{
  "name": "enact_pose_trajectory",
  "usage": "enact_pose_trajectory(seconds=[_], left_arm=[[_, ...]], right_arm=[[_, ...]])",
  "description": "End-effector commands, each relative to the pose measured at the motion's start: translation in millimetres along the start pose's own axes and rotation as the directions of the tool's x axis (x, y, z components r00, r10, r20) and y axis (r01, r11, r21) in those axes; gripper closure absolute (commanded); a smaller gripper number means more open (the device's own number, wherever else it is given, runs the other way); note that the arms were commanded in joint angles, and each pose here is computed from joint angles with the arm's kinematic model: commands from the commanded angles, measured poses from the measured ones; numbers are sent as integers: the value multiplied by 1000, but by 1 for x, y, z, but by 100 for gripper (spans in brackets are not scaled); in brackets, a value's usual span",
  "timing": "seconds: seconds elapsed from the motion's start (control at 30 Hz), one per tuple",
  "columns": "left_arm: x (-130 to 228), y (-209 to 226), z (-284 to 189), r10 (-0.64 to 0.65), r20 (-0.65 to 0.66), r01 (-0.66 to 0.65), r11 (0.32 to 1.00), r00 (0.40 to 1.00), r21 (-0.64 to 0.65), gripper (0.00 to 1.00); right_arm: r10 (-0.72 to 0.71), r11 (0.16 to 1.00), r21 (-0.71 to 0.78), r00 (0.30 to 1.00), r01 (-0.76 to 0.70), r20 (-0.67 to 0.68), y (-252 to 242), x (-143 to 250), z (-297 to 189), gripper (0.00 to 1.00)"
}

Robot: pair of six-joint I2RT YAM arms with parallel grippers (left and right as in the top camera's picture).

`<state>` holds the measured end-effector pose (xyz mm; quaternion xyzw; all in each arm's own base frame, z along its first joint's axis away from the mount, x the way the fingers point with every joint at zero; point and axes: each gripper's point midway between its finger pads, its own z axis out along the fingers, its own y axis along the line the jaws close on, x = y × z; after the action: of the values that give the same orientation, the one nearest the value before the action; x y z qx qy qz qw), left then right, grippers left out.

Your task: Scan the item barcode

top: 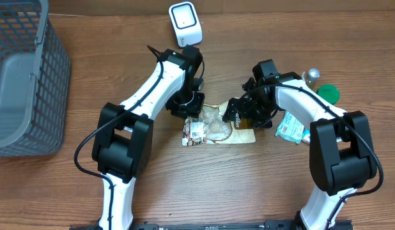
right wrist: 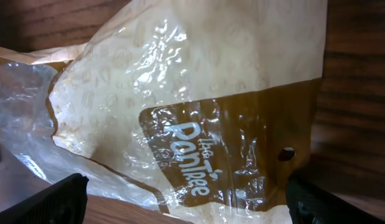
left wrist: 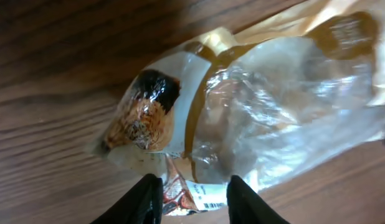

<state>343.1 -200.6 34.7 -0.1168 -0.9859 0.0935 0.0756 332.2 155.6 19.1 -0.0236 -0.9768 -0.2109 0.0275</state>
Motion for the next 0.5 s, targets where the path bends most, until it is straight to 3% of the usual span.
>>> enact_pose_trajectory(seconds=[0.0,0.3,0.47], left_arm=[[12,2,19,2,-46,-2,1000,999,-1,66],[20,9,40,-36,-60,35,999,998,-5,67],[20,9,40,-35,-58,35,999,998,-4,67]], right_arm=[[22,1000,-8,1000,-22,-7,2,5,2,1],[21,1000,-11,1000,-21,-6,-1,8,8,1],[2,992,-129,1000,-4,-16,14,13,18,1]])
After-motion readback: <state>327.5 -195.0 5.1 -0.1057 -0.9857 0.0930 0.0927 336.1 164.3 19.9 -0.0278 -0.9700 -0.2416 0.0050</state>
